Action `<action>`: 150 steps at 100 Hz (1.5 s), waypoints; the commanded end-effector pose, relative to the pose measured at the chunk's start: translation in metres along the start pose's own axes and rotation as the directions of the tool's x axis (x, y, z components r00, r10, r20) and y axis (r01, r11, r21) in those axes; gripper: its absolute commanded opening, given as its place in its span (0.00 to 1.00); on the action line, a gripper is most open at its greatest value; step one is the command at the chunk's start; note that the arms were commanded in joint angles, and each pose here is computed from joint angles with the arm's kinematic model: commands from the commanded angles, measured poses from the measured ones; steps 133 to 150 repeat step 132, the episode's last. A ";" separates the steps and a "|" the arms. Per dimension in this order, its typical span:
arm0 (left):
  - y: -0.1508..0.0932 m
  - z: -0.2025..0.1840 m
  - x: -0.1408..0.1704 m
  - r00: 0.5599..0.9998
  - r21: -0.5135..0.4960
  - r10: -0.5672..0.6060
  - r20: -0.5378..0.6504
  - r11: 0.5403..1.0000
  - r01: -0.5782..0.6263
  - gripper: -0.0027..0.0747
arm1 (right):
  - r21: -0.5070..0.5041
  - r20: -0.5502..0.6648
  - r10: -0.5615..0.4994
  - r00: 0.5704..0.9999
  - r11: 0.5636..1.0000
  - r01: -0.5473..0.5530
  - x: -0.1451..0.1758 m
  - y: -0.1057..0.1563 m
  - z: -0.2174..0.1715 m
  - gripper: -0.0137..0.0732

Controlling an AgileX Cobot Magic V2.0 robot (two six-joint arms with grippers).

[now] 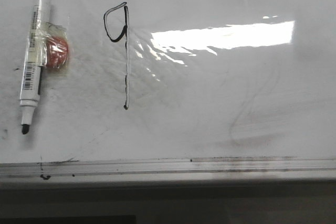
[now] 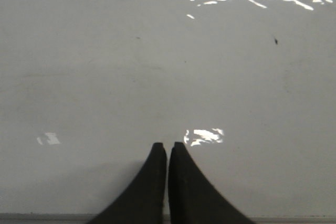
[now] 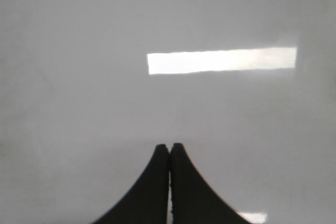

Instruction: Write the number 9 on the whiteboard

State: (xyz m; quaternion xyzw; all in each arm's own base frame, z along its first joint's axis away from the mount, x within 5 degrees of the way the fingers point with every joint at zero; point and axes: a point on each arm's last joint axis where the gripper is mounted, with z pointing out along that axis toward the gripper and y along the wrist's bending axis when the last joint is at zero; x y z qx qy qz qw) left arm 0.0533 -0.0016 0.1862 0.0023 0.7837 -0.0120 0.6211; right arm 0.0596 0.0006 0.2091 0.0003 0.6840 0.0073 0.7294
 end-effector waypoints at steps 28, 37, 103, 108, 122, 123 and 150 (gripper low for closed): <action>0.000 0.002 0.008 0.999 0.001 -0.021 0.032 1.000 0.021 0.01 | 0.098 -0.196 -0.033 0.980 0.994 0.053 0.022 -0.006 -0.007 0.08; 0.000 0.002 0.008 0.999 0.001 -0.021 0.032 1.000 0.021 0.01 | 0.091 -0.260 -0.048 0.964 0.993 0.074 0.028 -0.006 -0.009 0.08; 0.000 0.002 0.008 0.999 0.001 -0.021 0.032 1.000 0.021 0.01 | 0.088 -0.273 -0.054 0.960 0.993 0.080 0.029 -0.006 -0.009 0.08; 0.000 0.002 0.008 0.999 0.001 -0.021 0.032 1.000 0.021 0.01 | 0.088 -0.273 -0.054 0.960 0.993 0.080 0.029 -0.006 -0.009 0.08; 0.000 0.002 0.008 0.999 0.001 -0.021 0.032 1.000 0.021 0.01 | 0.088 -0.273 -0.054 0.960 0.993 0.080 0.029 -0.006 -0.009 0.08; 0.000 0.002 0.008 0.999 0.001 -0.021 0.032 1.000 0.021 0.01 | 0.088 -0.273 -0.054 0.960 0.993 0.080 0.029 -0.006 -0.009 0.08; 0.000 0.002 0.008 0.999 0.001 -0.021 0.032 1.000 0.021 0.01 | 0.088 -0.273 -0.054 0.960 0.993 0.080 0.029 -0.006 -0.009 0.08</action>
